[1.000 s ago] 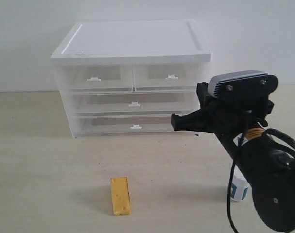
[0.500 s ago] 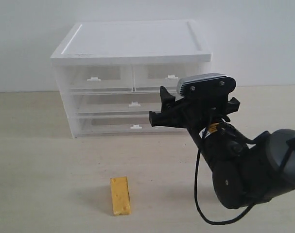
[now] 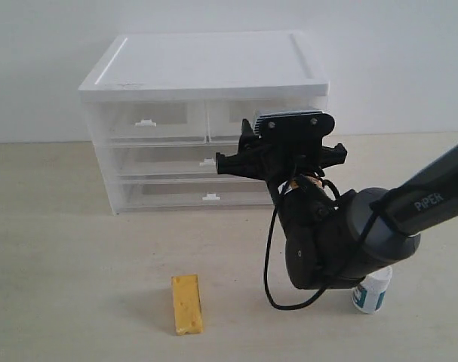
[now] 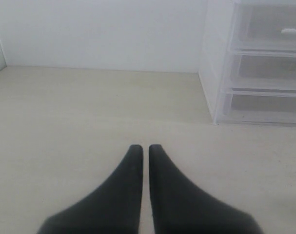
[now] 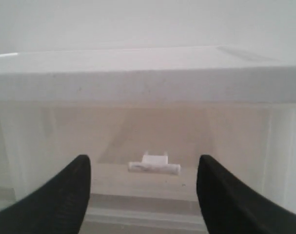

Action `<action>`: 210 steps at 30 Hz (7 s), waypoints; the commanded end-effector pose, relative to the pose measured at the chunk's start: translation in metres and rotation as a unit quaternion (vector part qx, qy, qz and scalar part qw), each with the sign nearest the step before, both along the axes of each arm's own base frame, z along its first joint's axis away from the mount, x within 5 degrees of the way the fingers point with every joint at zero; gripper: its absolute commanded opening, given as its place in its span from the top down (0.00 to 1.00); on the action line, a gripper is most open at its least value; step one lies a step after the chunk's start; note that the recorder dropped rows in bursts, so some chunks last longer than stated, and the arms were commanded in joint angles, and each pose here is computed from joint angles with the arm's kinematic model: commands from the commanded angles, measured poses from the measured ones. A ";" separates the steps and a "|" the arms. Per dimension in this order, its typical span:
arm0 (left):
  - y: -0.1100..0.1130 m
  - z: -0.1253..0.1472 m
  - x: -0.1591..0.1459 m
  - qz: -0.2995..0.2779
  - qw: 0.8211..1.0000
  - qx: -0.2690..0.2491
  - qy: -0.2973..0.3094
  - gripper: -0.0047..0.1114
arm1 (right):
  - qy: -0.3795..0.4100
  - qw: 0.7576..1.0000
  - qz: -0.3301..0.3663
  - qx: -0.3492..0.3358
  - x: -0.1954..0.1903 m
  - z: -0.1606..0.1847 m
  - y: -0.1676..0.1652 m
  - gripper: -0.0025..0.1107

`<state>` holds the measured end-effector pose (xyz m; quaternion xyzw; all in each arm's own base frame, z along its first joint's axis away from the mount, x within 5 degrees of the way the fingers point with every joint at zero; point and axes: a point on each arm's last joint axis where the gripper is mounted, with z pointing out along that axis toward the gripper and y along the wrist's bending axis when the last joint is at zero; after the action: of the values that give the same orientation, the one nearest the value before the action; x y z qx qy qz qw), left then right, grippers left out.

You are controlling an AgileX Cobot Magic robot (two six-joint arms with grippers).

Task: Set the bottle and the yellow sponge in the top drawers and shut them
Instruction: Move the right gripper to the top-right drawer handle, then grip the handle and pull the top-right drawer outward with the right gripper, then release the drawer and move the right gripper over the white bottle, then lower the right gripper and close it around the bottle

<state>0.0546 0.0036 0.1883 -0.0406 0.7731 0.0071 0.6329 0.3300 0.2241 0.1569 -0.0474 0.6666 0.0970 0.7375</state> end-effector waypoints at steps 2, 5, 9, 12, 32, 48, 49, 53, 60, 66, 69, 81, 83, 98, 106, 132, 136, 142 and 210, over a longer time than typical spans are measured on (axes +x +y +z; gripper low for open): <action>0.000 -0.001 0.000 0.001 1.000 -0.001 -0.001 0.92 | -0.006 1.000 -0.021 -0.007 0.010 -0.005 0.004 0.46; 0.000 -0.001 0.000 0.001 1.000 -0.001 -0.001 0.92 | -0.003 1.000 -0.030 -0.004 0.013 -0.009 0.005 0.46; 0.000 -0.001 0.000 0.001 1.000 -0.001 -0.001 0.92 | -0.010 0.999 -0.031 -0.011 0.016 -0.007 0.008 0.46; 0.000 -0.001 0.000 0.001 1.000 -0.001 -0.001 0.92 | -0.017 0.999 -0.039 -0.017 0.019 -0.003 0.009 0.46; 0.000 -0.001 0.000 0.001 1.000 -0.001 -0.001 0.92 | -0.012 0.998 -0.062 0.027 0.028 0.000 -0.002 0.98; 0.000 -0.001 0.000 0.001 1.000 -0.001 -0.001 0.92 | 0.005 0.997 -0.065 -0.031 -0.003 -0.001 0.017 0.98; 0.000 -0.001 0.000 0.001 1.000 -0.001 -0.001 0.92 | 0.007 0.998 -0.059 -0.035 -0.008 0.000 0.018 0.98; 0.000 -0.001 0.000 0.001 1.000 -0.001 -0.001 0.92 | 0.019 0.998 -0.052 -0.038 -0.028 0.003 0.015 0.98; 0.000 -0.001 0.000 0.001 1.000 -0.001 -0.001 0.92 | 0.034 0.998 -0.039 -0.044 -0.059 0.011 0.006 0.98; 0.000 -0.001 0.000 0.001 1.000 -0.001 -0.001 0.92 | 0.039 0.998 -0.025 -0.046 -0.078 0.015 0.006 0.98; 0.000 -0.001 0.000 0.001 1.000 -0.001 -0.001 0.92 | 0.046 0.998 -0.032 -0.039 -0.084 0.017 0.008 0.98; 0.000 -0.001 0.000 0.001 1.000 -0.001 -0.001 0.92 | 0.072 0.996 -0.054 -0.024 -0.097 0.014 0.012 0.39; 0.000 -0.001 0.000 0.001 1.000 -0.001 -0.001 0.92 | 0.082 0.994 -0.065 -0.033 -0.101 0.011 0.012 0.30; 0.000 -0.001 0.000 0.001 1.000 -0.001 -0.001 0.92 | 0.136 0.978 0.064 -0.142 -0.169 0.032 0.006 0.63; 0.000 -0.001 0.000 0.001 1.000 -0.001 -0.001 0.92 | 0.170 0.941 0.190 -0.220 -0.185 0.056 0.004 0.98; 0.000 -0.001 0.000 0.001 1.000 -0.001 -0.001 0.92 | 0.541 0.678 0.330 -0.372 -0.162 0.103 -0.065 0.98; 0.000 -0.001 0.000 0.001 1.000 -0.001 -0.001 0.92 | 0.537 0.655 0.288 -0.446 -0.155 0.119 -0.077 0.98; 0.000 -0.001 0.000 0.001 1.000 -0.001 -0.001 0.92 | 0.521 0.663 0.273 -0.463 -0.137 0.132 -0.093 0.98; 0.000 -0.001 0.000 0.001 1.000 -0.001 -0.001 0.92 | 0.535 0.707 0.243 -0.394 -0.017 0.007 -0.114 0.45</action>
<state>0.0546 0.0036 0.1883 -0.0406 0.7731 0.0071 0.6329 0.3095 0.1115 0.1616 -0.4330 0.8941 0.0146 0.1137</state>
